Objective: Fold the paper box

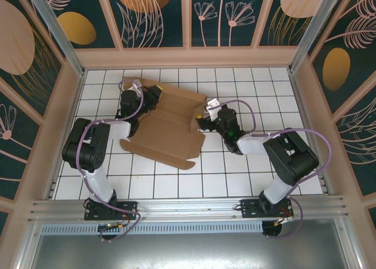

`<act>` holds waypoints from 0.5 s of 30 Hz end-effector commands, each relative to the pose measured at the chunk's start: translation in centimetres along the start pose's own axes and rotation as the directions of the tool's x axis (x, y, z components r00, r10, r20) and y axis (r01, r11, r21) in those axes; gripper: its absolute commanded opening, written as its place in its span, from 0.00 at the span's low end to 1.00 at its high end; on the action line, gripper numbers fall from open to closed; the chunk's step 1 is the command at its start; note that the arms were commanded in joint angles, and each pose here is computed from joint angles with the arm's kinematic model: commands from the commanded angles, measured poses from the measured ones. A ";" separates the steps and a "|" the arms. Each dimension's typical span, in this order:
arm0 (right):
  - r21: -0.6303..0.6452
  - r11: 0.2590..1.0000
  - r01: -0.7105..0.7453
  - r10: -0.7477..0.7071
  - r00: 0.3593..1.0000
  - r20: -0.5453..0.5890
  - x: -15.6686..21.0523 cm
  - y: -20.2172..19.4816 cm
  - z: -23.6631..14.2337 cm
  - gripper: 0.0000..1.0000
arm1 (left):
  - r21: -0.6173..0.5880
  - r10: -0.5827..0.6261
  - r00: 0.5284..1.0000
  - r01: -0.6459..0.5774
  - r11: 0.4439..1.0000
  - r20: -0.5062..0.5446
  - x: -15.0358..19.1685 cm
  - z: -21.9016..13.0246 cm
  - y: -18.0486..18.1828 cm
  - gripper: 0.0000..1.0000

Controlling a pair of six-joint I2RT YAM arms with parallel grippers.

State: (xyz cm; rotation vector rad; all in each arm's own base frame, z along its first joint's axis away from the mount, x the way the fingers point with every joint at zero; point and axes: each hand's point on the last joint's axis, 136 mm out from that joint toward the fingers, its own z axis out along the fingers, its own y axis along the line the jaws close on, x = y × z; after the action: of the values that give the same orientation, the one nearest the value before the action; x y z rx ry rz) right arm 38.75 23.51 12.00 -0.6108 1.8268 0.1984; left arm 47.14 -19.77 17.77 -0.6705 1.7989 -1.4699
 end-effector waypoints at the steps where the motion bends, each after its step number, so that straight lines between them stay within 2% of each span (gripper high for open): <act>1: -0.115 0.993 -0.003 0.026 0.979 0.201 -5.1 1.8 -0.6 0.91 | -0.012 0.024 0.994 -0.026 1.000 -0.102 2.2 0.2 -0.8 0.00; 9: -0.266 0.964 -0.022 0.074 0.980 0.187 -5.2 4.1 -1.4 0.92 | -0.018 0.044 0.994 -0.046 0.999 -0.102 2.3 -0.1 -0.7 0.00; 15: -0.470 0.877 -0.096 0.153 0.985 0.084 -4.2 6.5 -3.2 0.91 | 0.016 0.061 0.993 -0.060 0.998 -0.105 2.4 -0.1 -1.3 0.00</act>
State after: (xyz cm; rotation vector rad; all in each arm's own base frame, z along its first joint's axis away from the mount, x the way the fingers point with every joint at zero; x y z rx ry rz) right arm 36.18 26.16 11.84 -0.7306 1.8256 0.5208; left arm 46.99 -19.85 18.00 -0.6532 1.8313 -1.4510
